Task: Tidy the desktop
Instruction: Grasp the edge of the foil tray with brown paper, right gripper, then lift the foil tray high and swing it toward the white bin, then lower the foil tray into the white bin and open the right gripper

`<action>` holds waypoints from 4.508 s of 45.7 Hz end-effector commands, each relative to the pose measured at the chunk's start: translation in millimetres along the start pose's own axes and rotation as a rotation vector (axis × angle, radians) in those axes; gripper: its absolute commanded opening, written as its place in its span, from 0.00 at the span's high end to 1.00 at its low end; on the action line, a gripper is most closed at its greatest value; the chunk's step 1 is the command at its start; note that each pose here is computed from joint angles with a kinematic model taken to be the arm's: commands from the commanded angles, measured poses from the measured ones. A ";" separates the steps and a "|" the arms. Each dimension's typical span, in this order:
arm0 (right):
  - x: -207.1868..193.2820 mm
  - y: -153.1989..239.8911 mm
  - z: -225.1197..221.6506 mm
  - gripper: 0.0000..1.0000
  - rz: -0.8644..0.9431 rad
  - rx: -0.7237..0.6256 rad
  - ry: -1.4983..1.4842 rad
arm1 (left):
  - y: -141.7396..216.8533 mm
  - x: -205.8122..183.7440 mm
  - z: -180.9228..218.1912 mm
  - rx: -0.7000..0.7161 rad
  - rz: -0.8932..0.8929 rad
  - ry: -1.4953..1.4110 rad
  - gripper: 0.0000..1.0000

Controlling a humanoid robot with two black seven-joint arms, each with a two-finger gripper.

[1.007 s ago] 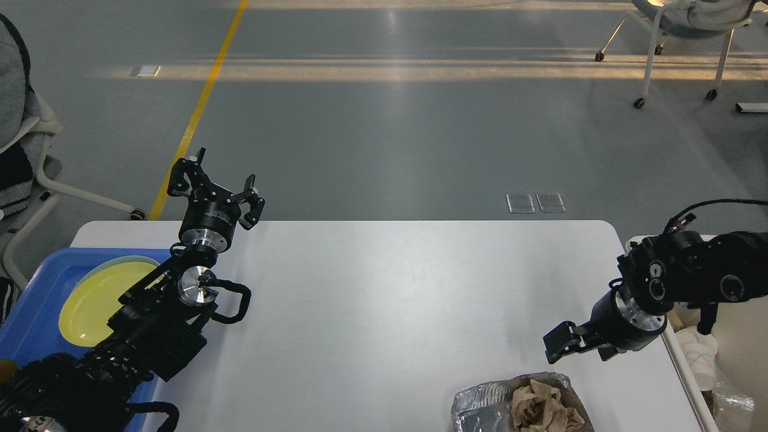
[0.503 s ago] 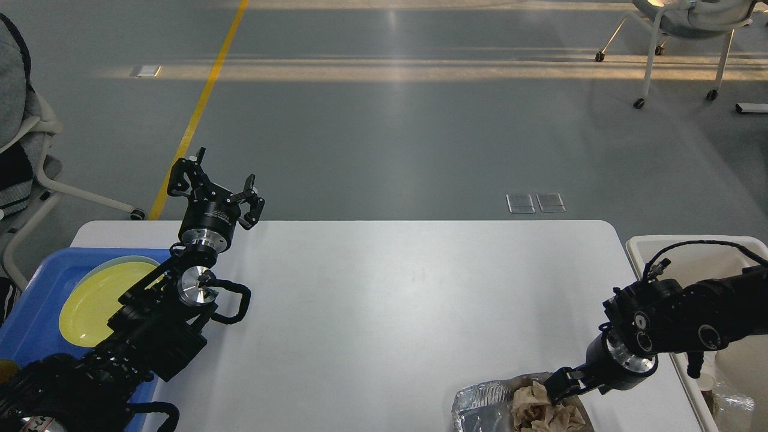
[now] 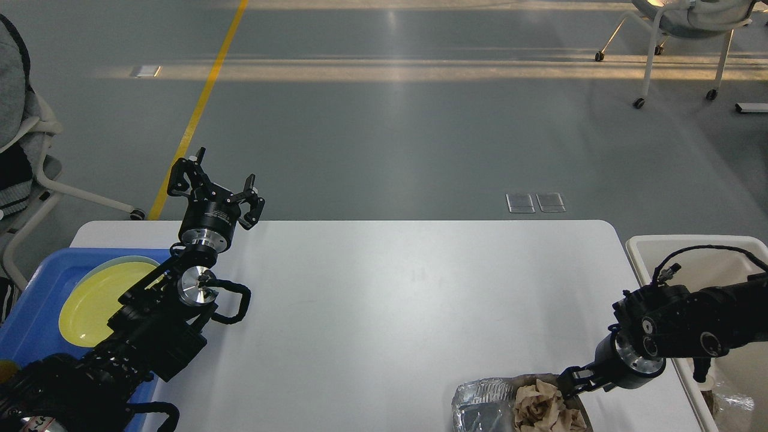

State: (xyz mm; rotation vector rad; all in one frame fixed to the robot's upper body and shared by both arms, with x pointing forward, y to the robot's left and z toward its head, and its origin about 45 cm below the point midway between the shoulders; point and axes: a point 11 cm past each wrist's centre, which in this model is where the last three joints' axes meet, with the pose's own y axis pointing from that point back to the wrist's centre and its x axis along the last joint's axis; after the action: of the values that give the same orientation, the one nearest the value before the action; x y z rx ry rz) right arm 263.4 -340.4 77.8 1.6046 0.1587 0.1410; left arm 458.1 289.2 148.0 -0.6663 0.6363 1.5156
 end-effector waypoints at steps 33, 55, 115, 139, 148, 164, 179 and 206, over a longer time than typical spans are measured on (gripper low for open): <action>4.4 19.9 -8.6 1.00 -0.071 0.100 -0.023 | 0.4 0.7 -0.3 0.001 0.003 -0.001 0.00; 47.0 126.0 -10.3 1.00 -0.093 0.234 -0.107 | -0.1 -0.1 0.1 0.000 0.000 0.000 0.00; 138.0 427.7 -117.3 1.00 0.460 0.438 0.103 | -0.1 0.1 0.1 0.000 0.001 -0.001 0.00; 166.4 254.5 53.0 1.00 0.323 0.189 -0.303 | -0.1 0.1 0.1 0.000 0.001 -0.001 0.00; 143.9 211.5 90.9 1.00 0.255 0.112 -0.384 | -0.1 -0.1 0.1 0.000 0.000 0.000 0.00; 87.7 174.7 167.7 1.00 0.133 -0.184 -0.436 | 0.4 0.6 -0.3 0.001 0.001 0.000 0.00; 57.6 180.3 241.6 1.00 0.257 -0.472 -0.351 | -0.1 -0.1 0.1 0.000 0.000 0.000 0.00; 15.2 174.1 300.0 0.00 0.396 -0.779 -0.194 | -0.1 -0.1 0.1 0.000 0.000 0.000 0.00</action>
State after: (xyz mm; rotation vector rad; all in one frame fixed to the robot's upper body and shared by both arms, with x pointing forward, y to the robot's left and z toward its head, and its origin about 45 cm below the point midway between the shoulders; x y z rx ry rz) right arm 337.4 -637.9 242.2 0.8503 -0.3352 0.2770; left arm 458.1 289.3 147.9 -0.6658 0.6365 1.5164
